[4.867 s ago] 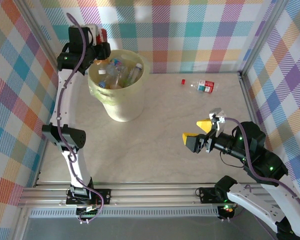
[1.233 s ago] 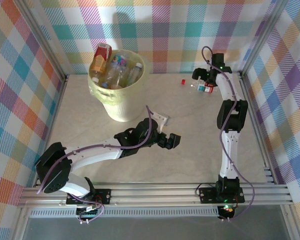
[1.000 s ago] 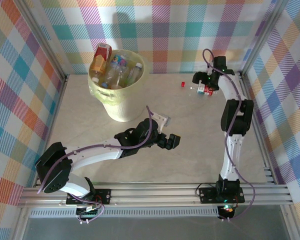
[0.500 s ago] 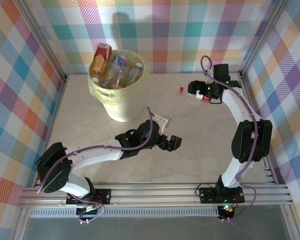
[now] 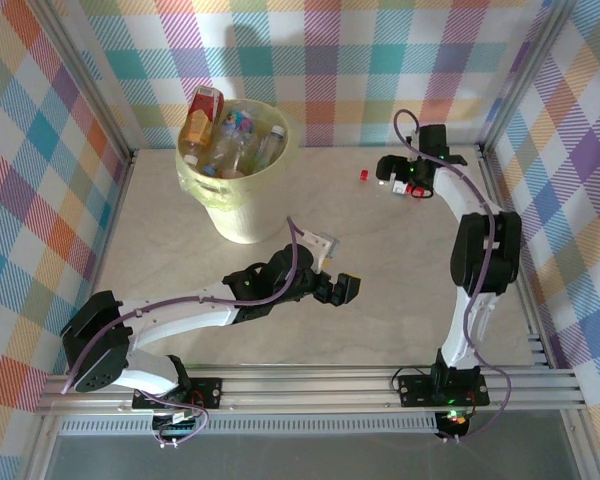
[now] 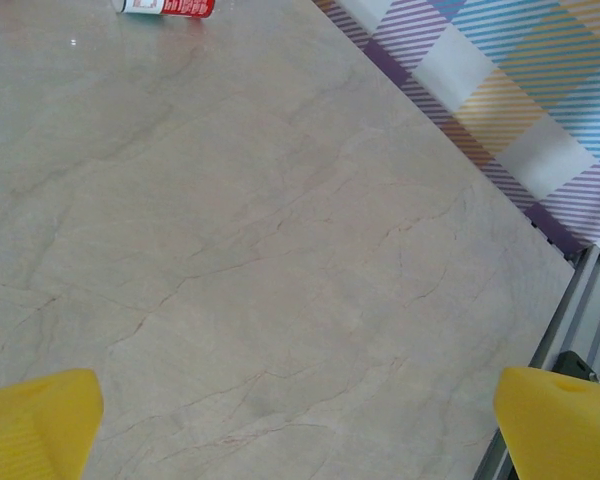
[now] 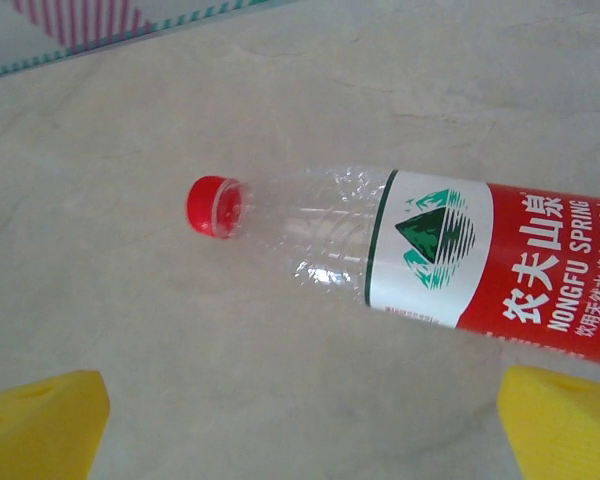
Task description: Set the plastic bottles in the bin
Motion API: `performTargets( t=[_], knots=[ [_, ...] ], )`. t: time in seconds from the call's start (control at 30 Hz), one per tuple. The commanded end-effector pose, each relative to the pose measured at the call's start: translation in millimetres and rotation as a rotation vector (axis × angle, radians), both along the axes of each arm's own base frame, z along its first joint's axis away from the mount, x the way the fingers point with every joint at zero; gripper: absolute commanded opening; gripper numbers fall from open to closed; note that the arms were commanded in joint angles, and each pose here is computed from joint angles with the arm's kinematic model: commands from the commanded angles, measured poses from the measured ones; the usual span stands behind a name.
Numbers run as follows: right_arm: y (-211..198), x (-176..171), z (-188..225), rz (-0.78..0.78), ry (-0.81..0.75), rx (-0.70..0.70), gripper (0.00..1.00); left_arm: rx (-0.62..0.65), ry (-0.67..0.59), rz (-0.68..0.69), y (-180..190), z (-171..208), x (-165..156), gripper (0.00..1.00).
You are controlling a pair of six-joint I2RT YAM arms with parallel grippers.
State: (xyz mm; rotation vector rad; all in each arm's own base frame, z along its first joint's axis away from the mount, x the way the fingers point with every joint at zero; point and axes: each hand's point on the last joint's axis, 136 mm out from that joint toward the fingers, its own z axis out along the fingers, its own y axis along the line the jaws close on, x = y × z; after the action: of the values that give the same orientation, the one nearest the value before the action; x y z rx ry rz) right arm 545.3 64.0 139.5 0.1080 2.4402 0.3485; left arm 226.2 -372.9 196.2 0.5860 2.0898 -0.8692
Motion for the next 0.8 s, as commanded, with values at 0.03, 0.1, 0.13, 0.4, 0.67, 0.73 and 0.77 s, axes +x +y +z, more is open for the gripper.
performTargets(
  t=[0.03,0.1,0.13,0.4,0.67,0.73,0.77],
  knots=[
    [-10.2,31.4,8.3,-0.049,-0.047,0.001,1.00,0.001,-0.008,0.015,6.5,4.1,-3.7,1.00],
    [-12.2,39.9,0.8,-0.054,-0.027,0.005,1.00,0.009,-0.009,0.020,8.1,3.4,-3.7,1.00],
    [-13.3,43.0,-3.1,-0.056,-0.017,0.007,1.00,0.011,-0.011,0.021,8.4,3.8,-3.2,1.00],
    [-25.3,61.8,-35.3,-0.077,0.074,0.051,1.00,0.037,-0.009,0.031,7.7,-1.3,0.0,1.00],
    [-27.4,64.7,-51.2,-0.062,0.114,0.068,1.00,0.052,0.005,0.026,1.8,-7.6,1.8,1.00],
    [-24.3,61.7,-52.5,-0.048,0.117,0.079,1.00,0.052,0.006,0.028,1.3,-8.3,2.7,1.00],
    [-23.4,60.3,-53.0,-0.043,0.118,0.082,1.00,0.051,0.008,0.028,0.7,-8.4,2.8,1.00]
  ],
)
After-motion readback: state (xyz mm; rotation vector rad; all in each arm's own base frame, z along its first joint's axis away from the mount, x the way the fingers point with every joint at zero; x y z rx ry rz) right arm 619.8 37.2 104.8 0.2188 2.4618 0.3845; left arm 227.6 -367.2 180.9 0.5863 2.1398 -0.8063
